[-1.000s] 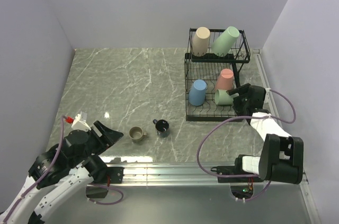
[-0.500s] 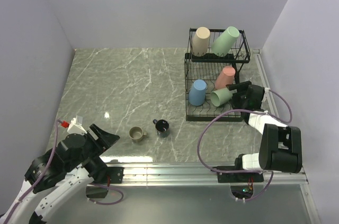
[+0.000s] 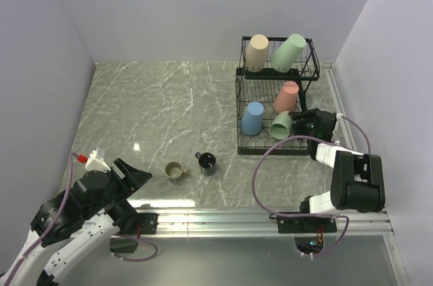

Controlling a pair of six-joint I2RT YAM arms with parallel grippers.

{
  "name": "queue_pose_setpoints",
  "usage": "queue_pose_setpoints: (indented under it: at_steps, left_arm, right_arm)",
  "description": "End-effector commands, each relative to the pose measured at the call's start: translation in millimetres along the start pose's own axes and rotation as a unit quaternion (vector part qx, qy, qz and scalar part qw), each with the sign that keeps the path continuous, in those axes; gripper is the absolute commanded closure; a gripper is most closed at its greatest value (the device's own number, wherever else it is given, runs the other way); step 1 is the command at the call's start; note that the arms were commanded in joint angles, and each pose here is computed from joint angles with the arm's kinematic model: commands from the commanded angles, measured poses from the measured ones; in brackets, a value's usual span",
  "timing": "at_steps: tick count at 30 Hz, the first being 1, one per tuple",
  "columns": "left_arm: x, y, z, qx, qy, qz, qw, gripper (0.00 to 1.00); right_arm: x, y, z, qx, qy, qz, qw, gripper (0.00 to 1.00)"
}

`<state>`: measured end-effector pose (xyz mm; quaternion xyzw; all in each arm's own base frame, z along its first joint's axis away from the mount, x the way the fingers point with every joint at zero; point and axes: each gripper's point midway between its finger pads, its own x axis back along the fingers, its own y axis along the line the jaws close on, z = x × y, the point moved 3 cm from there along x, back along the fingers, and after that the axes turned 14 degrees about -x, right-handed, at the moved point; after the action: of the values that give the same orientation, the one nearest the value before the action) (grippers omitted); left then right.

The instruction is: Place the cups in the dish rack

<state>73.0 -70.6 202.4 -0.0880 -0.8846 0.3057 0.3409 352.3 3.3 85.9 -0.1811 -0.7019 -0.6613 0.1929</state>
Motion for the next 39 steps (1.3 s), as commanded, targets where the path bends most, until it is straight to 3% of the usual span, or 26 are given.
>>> queue_pose_setpoints:
  at_steps: [1, 4, 7, 16, 20, 39]
  left_arm:
    - [-1, -8, -6, -0.007, -0.005, 0.006, 1.000, 0.25]
    - [-3, -9, -5, -0.008, -0.005, 0.009, 1.000, 0.25]
    - [-5, -8, -4, -0.006, -0.006, 0.010, 1.000, 0.25]
    - [-15, -8, 0, 0.005, -0.014, 0.025, 1.000, 0.25]
    - [-20, -11, 1, 0.006, -0.019, 0.037, 0.999, 0.25]
    - [-13, -17, -1, -0.003, -0.035, 0.081, 0.996, 0.23]
  right_arm:
    - [2, -54, 2, 0.018, 0.005, 0.113, 0.993, 0.29]
    - [6, -44, 4, 0.041, 0.010, 0.117, 0.992, 0.20]
    - [14, -33, 6, 0.066, 0.012, 0.109, 0.992, 0.16]
    - [75, 5, -4, 0.147, -0.020, 0.079, 0.986, 0.15]
    - [97, 16, 2, 0.162, -0.002, 0.066, 0.985, 0.15]
    - [158, 36, 40, 0.010, 0.078, 0.048, 0.996, 0.14]
